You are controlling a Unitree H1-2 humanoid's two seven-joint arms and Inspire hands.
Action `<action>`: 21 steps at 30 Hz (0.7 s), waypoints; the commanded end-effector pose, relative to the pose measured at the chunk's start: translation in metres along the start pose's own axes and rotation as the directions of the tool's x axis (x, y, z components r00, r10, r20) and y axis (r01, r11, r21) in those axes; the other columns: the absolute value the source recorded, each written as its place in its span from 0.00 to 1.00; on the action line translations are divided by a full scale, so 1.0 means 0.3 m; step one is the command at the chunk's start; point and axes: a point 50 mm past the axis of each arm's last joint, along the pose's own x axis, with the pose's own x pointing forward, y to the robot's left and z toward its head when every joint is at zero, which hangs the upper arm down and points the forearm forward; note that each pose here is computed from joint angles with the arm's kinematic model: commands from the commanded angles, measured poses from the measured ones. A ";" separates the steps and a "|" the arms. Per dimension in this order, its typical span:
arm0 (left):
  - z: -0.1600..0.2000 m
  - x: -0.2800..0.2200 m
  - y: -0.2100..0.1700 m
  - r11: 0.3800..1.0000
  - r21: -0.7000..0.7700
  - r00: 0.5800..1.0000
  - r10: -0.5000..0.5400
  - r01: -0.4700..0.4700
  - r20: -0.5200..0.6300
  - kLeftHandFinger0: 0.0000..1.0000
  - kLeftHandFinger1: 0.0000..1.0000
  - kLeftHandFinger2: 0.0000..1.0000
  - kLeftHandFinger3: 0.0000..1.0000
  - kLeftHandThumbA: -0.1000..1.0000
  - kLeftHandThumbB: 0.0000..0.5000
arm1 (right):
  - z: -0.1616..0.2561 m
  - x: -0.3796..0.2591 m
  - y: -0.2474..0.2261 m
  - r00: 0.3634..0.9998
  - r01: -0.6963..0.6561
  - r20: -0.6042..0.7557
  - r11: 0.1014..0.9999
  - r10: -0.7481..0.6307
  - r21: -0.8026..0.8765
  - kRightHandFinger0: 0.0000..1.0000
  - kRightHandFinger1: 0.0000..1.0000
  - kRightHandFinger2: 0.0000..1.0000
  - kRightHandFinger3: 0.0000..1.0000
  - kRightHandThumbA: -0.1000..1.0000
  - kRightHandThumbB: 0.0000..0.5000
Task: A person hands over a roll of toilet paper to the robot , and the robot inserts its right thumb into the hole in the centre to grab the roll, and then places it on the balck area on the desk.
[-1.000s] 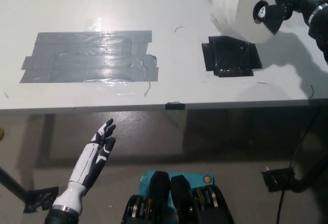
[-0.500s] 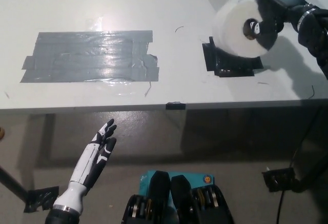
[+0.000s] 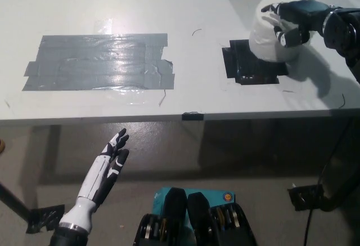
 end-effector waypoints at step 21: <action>0.040 0.043 0.033 1.000 -0.020 0.999 0.005 -0.004 0.052 1.00 1.00 1.00 1.00 1.00 0.42 | 0.106 -0.501 -0.470 0.775 0.514 0.252 0.810 -0.580 0.283 1.00 1.00 1.00 1.00 0.94 0.86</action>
